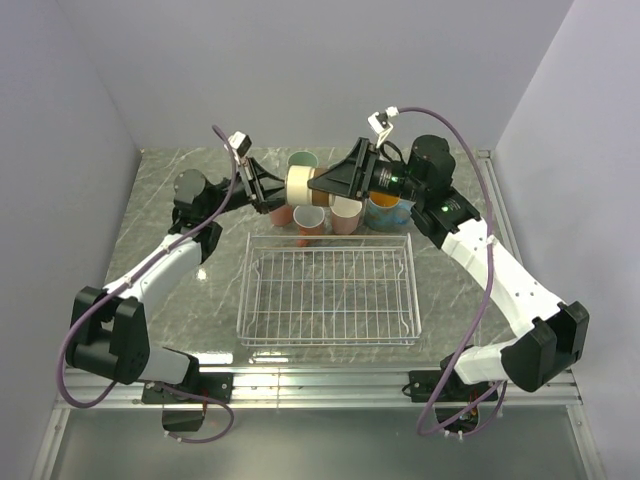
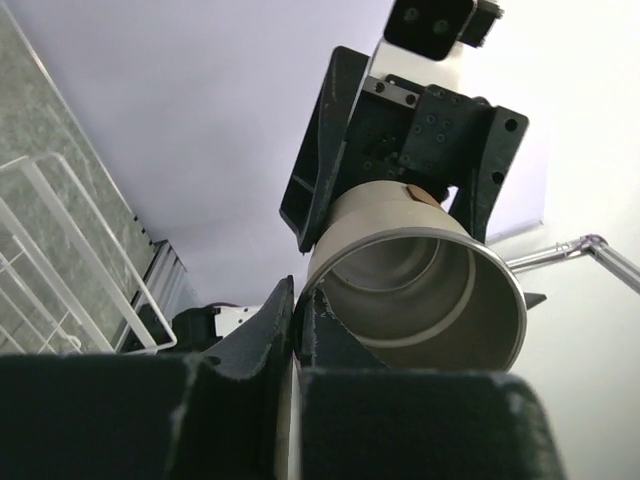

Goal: Load the cups into the dish rack

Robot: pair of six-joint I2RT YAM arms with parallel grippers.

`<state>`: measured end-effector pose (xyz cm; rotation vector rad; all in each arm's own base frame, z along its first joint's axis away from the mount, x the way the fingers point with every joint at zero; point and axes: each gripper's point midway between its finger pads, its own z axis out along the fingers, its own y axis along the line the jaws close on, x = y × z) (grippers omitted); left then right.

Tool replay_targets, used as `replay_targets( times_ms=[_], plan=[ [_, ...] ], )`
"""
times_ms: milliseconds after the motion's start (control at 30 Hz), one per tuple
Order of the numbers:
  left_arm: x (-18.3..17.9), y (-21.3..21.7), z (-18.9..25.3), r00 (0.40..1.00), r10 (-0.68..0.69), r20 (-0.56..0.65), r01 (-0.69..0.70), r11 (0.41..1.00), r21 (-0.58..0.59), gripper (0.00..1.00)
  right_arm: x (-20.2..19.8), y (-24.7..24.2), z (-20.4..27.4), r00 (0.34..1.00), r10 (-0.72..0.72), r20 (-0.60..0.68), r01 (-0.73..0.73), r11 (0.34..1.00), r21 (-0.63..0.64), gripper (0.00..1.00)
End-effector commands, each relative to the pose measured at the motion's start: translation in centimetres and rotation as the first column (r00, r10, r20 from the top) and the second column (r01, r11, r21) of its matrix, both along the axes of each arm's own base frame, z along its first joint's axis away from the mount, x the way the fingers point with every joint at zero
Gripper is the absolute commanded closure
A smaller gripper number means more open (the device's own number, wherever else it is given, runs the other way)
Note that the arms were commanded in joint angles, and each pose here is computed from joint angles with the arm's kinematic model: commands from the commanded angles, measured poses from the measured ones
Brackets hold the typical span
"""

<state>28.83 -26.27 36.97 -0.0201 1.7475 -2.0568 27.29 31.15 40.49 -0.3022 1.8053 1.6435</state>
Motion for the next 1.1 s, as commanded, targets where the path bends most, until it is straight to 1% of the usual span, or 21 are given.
replay_targets(
  times_ms=[0,67,100,167,200,233,267,367,400,467,500,533,600,633,700,767,800,833,900,967,1067],
  plan=[
    [-0.2,-0.5,-1.7,1.000,-0.002,-0.004,0.002,0.997,0.076,0.90,-1.7,-0.8,3.1,0.994,-0.009,0.105,0.005,0.999,0.043,0.88],
    [0.0,-0.4,-2.2,1.000,0.012,0.015,-0.013,0.994,0.109,0.74,-1.9,-1.0,3.1,0.994,-0.017,0.112,0.013,0.999,0.036,0.92],
    [0.3,-0.3,-3.1,0.999,0.029,-0.028,-0.025,0.990,0.139,0.60,-2.1,-1.2,3.3,0.993,-0.019,0.117,0.015,0.999,0.036,0.96],
    [0.7,0.2,-3.6,0.998,0.064,-0.005,-0.062,0.981,0.186,0.51,-1.9,-1.7,3.2,0.991,-0.039,0.128,0.037,0.999,0.013,0.99],
    [1.1,0.5,-4.1,0.995,0.095,-0.007,-0.092,0.973,0.210,0.44,-2.2,-2.1,2.9,0.992,-0.049,0.114,0.050,0.999,-0.007,1.00],
    [1.0,1.0,-5.1,0.992,0.118,-0.053,-0.102,0.962,0.252,0.40,-2.0,-2.6,2.9,0.991,-0.065,0.117,0.068,0.998,-0.017,1.00],
    [1.4,1.6,-5.4,0.989,0.145,-0.012,-0.136,0.949,0.285,0.35,-1.8,-3.1,2.8,0.988,-0.084,0.133,0.089,0.996,-0.032,1.00],
    [1.9,4.1,-7.5,0.971,0.238,-0.013,-0.214,0.895,0.393,0.22,-1.4,-5.0,1.6,0.980,-0.153,0.129,0.166,0.981,-0.102,1.00],
    [2.1,4.8,-8.2,0.964,0.266,-0.014,-0.235,0.875,0.423,0.16,-1.5,-5.7,0.5,0.980,-0.175,0.097,0.188,0.971,-0.148,1.00],
    [2.5,7.2,-9.9,0.938,0.346,-0.008,-0.294,0.807,0.513,0.13,-0.4,-7.3,-0.9,0.964,-0.241,0.108,0.260,0.938,-0.227,1.00],
    [2.5,7.9,-10.5,0.929,0.370,-0.004,-0.309,0.783,0.539,0.10,0.1,-8.3,-2.9,0.954,-0.293,0.063,0.298,0.904,-0.307,1.00],
    [3.0,9.3,-10.9,0.909,0.416,0.031,-0.356,0.736,0.576,0.10,0.4,-9.0,-3.5,0.948,-0.305,0.092,0.317,0.881,-0.351,1.00],
    [2.5,10.5,-12.2,0.894,0.448,0.013,-0.354,0.689,0.632,0.10,1.1,-10.5,-6.4,0.929,-0.365,0.056,0.347,0.811,-0.471,1.00],
    [2.8,11.3,-12.5,0.879,0.475,0.044,-0.383,0.647,0.659,0.10,1.3,-11.0,-6.9,0.928,-0.366,0.073,0.350,0.787,-0.508,1.00],
    [2.4,12.0,-13.3,0.872,0.488,0.043,-0.376,0.610,0.697,0.12,1.5,-11.8,-9.2,0.924,-0.382,0.037,0.327,0.734,-0.595,1.00],
    [2.4,13.0,-13.7,0.856,0.512,0.071,-0.395,0.558,0.730,0.12,2.4,-13.0,-10.5,0.907,-0.417,0.057,0.345,0.660,-0.667,1.00],
    [2.3,13.2,-13.9,0.853,0.518,0.071,-0.393,0.547,0.739,0.12,2.1,-13.8,-11.7,0.901,-0.432,0.035,0.324,0.618,-0.717,1.00],
    [2.1,13.3,-14.0,0.852,0.518,0.078,-0.396,0.540,0.743,0.12,2.8,-15.2,-12.2,0.878,-0.472,0.077,0.358,0.542,-0.760,1.00],
    [2.1,13.5,-14.0,0.846,0.526,0.085,-0.404,0.529,0.747,0.12,2.8,-16.4,-14.6,0.873,-0.486,0.043,0.297,0.460,-0.837,1.00],
    [2.0,13.6,-13.9,0.846,0.527,0.088,-0.407,0.530,0.744,0.12,3.1,-17.1,-16.2,0.872,-0.488,0.044,0.265,0.393,-0.880,1.00],
    [2.1,13.6,-14.1,0.844,0.530,0.083,-0.403,0.524,0.750,0.14,3.0,-17.9,-18.0,0.871,-0.491,0.030,0.222,0.338,-0.915,1.00]
  ],
)
